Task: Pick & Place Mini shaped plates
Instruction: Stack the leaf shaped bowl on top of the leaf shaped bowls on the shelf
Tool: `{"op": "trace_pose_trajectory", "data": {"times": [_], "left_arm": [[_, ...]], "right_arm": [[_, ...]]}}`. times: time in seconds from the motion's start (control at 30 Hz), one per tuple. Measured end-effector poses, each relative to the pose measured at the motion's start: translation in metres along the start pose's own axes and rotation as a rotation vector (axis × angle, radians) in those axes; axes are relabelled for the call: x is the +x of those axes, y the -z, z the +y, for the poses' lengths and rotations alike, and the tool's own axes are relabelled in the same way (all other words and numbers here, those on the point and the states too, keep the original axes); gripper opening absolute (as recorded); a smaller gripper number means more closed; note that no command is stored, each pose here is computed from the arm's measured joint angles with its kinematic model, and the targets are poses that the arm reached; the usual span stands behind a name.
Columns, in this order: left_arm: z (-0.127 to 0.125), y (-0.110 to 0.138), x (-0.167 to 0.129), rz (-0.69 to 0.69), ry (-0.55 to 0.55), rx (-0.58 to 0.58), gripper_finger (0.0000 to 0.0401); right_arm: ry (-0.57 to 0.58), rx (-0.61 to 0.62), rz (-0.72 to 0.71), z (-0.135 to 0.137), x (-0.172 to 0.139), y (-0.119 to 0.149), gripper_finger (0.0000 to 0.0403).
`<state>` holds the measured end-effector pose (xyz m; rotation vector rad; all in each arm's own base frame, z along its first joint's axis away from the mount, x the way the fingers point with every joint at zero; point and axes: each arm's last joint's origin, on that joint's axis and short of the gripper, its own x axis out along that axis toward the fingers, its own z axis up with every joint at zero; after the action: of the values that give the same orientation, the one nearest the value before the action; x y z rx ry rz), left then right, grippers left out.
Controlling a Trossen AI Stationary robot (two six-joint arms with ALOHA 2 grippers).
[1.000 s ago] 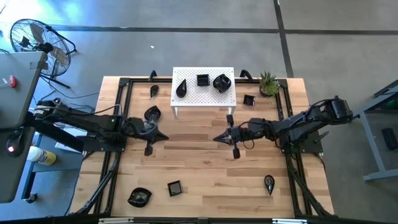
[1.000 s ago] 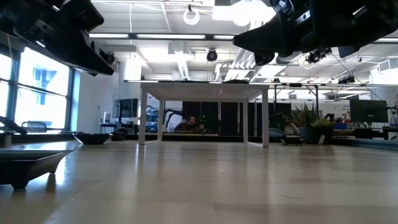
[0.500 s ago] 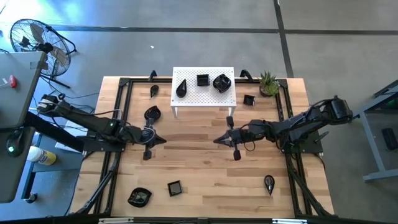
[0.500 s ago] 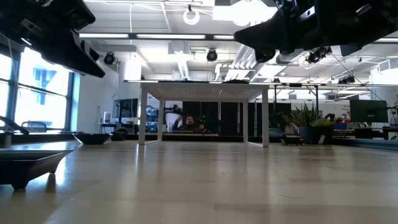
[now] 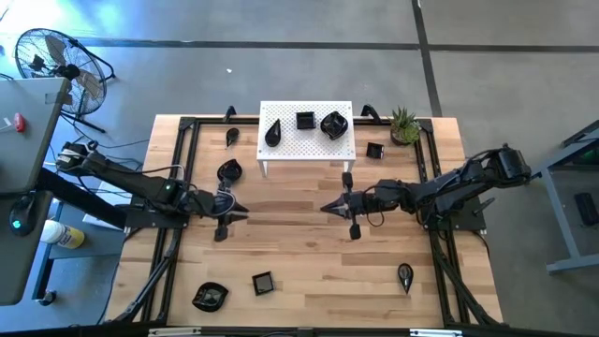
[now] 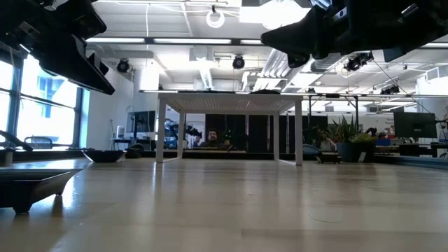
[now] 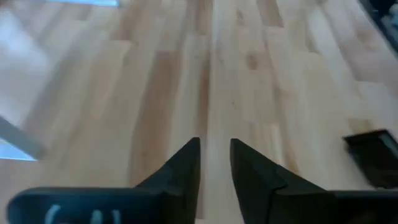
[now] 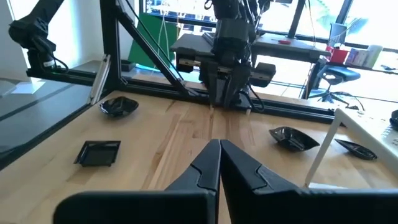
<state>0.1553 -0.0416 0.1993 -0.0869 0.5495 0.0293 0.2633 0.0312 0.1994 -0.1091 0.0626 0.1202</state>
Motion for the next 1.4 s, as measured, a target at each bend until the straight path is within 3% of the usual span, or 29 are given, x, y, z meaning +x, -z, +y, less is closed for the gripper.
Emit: {"op": "trace_pose_trajectory", "data": {"times": [0.33,0.8,1.17,1.4], "left_arm": [[-0.007,0.006,0.015,0.163,0.113,-0.015,0.0101],[-0.045,-0.025,0.029,0.549,0.332,-0.074,0.0101],[-0.096,-0.004,0.018,0.748,0.375,-0.199,0.0101],[-0.115,0.006,0.02,0.771,0.385,-0.222,0.0101]], "right_arm": [[-0.002,0.0,0.023,0.0,0.0,0.002,0.0008],[-0.051,0.001,0.032,0.002,0.0,0.003,0.0006],[-0.055,-0.004,0.035,0.002,0.0,0.004,0.0004],[-0.066,-0.006,0.038,0.002,0.0,0.004,0.0003]]}}
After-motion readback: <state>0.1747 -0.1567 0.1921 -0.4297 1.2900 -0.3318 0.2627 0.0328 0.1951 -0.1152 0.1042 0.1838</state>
